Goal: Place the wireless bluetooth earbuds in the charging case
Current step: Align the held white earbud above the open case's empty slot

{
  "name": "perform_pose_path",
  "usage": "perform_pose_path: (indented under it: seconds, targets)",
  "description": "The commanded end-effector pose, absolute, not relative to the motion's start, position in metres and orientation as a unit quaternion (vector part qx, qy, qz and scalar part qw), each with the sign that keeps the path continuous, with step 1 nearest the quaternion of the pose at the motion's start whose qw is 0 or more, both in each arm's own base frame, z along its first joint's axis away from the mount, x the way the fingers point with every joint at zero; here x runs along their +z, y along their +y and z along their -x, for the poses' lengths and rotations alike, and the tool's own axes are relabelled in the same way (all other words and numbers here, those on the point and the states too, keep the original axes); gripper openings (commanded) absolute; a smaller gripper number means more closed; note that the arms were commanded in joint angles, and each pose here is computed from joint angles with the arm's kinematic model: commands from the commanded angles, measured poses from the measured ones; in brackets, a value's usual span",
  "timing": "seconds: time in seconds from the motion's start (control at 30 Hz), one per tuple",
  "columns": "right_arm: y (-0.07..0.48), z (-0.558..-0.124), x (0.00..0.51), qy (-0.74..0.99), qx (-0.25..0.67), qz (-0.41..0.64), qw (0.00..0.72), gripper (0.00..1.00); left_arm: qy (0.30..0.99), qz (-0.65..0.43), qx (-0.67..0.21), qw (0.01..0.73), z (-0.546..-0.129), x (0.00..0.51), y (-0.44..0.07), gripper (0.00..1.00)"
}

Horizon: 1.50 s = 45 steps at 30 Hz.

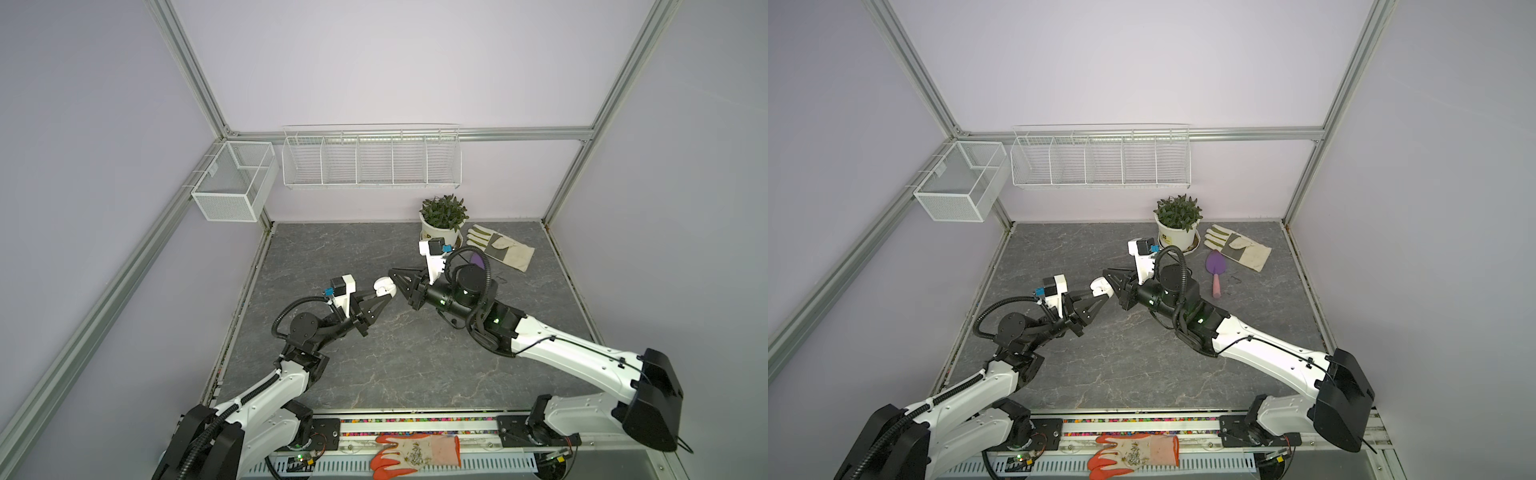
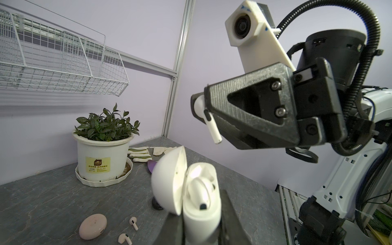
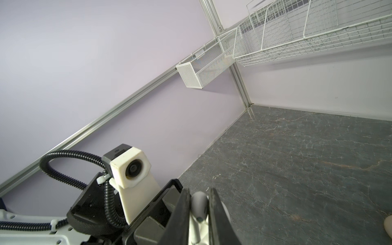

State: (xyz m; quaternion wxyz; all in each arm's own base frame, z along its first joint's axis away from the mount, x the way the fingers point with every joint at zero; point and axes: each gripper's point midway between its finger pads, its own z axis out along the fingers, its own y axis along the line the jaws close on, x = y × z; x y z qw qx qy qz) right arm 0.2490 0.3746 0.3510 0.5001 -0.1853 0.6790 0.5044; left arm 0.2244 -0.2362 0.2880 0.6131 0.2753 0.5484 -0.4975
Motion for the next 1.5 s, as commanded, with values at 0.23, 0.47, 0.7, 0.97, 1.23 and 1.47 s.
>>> perform_pose_path:
  seconds: [0.23, 0.47, 0.7, 0.97, 1.23, 1.47]
  targets:
    - [0.384, -0.247, 0.347, 0.658, 0.518, 0.187, 0.513, 0.16, 0.520, -0.288, -0.498, 0.632, -0.218, 0.306, -0.236, 0.00]
    - [0.385, -0.246, 0.342, 0.663, 0.515, 0.190, 0.510, 0.15, 0.522, -0.287, -0.494, 0.634, -0.217, 0.306, -0.234, 0.00]
    - [0.385, -0.242, 0.340, 0.661, 0.519, 0.193, 0.506, 0.15, 0.522, -0.286, -0.494, 0.634, -0.217, 0.305, -0.234, 0.00]
    - [0.384, -0.238, 0.341, 0.662, 0.519, 0.196, 0.504, 0.15, 0.522, -0.285, -0.493, 0.635, -0.218, 0.304, -0.234, 0.00]
    - [0.385, -0.236, 0.339, 0.663, 0.518, 0.200, 0.502, 0.15, 0.518, -0.285, -0.493, 0.638, -0.217, 0.308, -0.233, 0.00]
    - [0.382, -0.236, 0.335, 0.668, 0.508, 0.199, 0.505, 0.15, 0.516, -0.287, -0.493, 0.639, -0.216, 0.310, -0.233, 0.00]
